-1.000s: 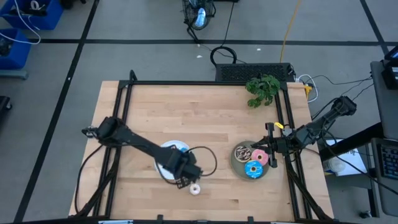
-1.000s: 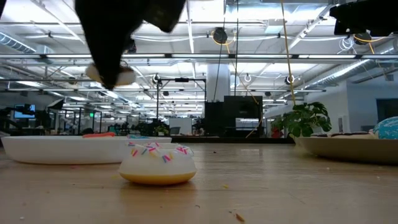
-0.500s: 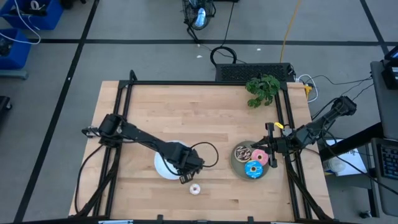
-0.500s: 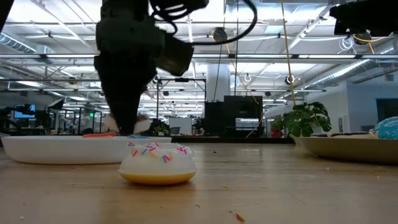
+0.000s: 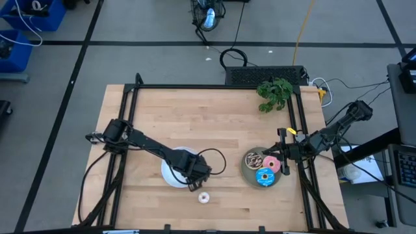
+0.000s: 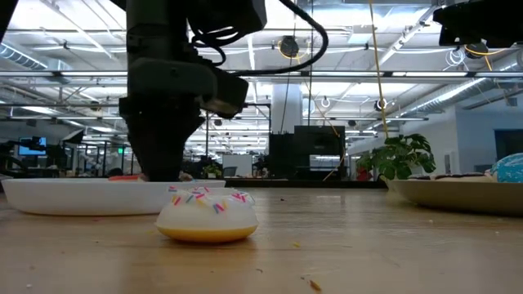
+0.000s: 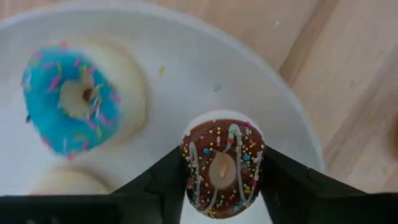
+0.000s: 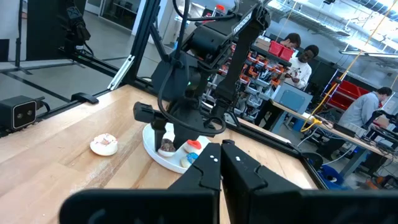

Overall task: Pick & Place donuts
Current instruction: Put the small brown donut on the white plate, then put the small white donut on the white plate

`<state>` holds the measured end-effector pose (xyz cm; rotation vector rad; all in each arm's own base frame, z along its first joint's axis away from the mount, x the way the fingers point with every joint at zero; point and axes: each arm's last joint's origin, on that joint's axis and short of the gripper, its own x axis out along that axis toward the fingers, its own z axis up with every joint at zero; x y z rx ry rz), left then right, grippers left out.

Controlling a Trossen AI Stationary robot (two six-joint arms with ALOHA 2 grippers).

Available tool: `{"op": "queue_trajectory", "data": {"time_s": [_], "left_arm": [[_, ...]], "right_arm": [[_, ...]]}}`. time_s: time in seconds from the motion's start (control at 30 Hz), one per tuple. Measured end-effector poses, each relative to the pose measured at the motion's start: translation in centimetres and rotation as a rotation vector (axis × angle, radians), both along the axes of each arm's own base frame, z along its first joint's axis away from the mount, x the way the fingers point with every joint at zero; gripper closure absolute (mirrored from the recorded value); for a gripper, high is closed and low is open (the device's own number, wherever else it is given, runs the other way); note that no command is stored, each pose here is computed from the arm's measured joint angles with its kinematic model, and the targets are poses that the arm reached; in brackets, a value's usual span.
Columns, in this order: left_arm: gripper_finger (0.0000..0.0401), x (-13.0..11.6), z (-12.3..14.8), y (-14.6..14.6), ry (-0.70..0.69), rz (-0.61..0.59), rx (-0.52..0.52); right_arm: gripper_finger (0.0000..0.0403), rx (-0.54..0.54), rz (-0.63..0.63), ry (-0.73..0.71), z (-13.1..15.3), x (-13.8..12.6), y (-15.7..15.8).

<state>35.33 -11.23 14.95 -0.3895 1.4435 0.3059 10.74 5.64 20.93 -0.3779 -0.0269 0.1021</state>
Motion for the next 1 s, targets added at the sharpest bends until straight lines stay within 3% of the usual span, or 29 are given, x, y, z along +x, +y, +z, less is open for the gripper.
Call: {"op": "queue_trajectory", "data": {"time_s": [0.27, 0.5, 0.8, 0.9, 1.0], "left_arm": [[0.0135, 0.3, 0.4, -0.1, -0.018, 0.0, -0.008], [0.0104, 0.1, 1.3, 0.0, 0.044, -0.007, 0.015], [0.0104, -0.5, 7.1, -0.5, 0.201, -0.078, -0.004], [0.0127, -1.3, 9.4, -1.6, 0.139, -0.14, -0.061], [0.0187, -2.5, 12.3, -3.1, -0.019, -0.228, -0.088]], "right_arm": [[0.0403, 0.0, 0.0, 0.0, 0.0, 0.0, 0.0], [0.0403, 0.0, 0.0, 0.0, 0.0, 0.0, 0.0], [0.0403, 0.0, 0.0, 0.0, 0.0, 0.0, 0.0], [0.0403, 0.0, 0.0, 0.001, 0.0, 0.0, 0.0], [0.0403, -0.005, 0.0, 0.009, -0.1, 0.0, 0.0]]}}
